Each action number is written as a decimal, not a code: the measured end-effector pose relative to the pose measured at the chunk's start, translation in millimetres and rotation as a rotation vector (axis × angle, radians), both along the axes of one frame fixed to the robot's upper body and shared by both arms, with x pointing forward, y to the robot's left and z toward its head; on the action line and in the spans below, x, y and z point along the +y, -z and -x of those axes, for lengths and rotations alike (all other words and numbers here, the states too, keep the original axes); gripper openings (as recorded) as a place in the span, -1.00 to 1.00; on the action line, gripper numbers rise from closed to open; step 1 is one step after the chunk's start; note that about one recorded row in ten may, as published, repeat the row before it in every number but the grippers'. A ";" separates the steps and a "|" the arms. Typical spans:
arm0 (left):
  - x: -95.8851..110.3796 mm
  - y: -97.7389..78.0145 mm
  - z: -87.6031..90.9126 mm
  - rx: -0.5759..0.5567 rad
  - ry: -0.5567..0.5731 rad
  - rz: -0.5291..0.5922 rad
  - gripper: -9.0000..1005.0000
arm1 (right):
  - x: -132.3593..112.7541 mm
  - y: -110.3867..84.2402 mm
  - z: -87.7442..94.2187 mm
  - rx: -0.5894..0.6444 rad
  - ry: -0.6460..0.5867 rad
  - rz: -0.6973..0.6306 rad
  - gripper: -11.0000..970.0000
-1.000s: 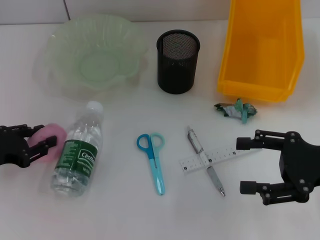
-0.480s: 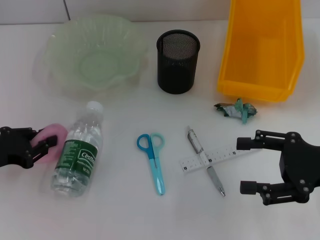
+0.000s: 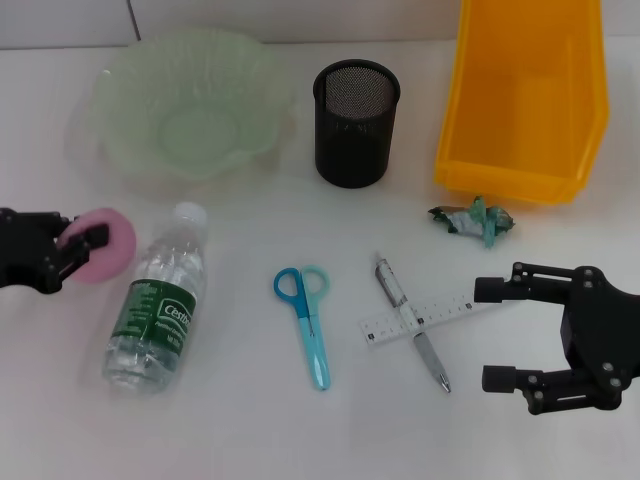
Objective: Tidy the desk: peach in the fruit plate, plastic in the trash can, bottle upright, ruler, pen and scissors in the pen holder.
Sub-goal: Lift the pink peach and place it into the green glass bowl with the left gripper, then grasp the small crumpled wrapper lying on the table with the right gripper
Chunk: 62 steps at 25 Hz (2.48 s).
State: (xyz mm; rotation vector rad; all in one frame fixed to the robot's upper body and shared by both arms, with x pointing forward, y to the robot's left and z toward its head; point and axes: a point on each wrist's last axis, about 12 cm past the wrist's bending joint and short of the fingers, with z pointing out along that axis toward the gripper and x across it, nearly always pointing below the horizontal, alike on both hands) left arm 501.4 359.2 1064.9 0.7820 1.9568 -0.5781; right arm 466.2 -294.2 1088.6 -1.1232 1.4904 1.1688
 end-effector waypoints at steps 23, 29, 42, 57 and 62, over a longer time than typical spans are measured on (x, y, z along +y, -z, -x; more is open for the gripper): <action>-102.3 -54.7 -149.9 -0.199 -0.184 0.009 -0.84 | -1.6 -1.0 0.1 -0.008 0.023 -0.019 0.64; -103.7 -54.3 -150.8 -0.198 -0.186 0.006 -0.60 | -1.6 -0.1 0.4 -0.001 0.033 -0.031 0.64; -99.4 -61.9 -134.4 -0.204 -0.058 0.066 0.36 | -16.3 -16.4 1.1 -0.005 0.135 -0.149 0.63; -78.7 -11.3 -7.5 -0.183 0.388 0.216 0.72 | 11.2 -132.8 -61.1 0.216 0.260 0.584 0.51; -79.7 -5.3 -3.2 -0.160 0.379 0.232 0.72 | 66.7 -149.6 -89.1 0.166 0.282 0.996 0.34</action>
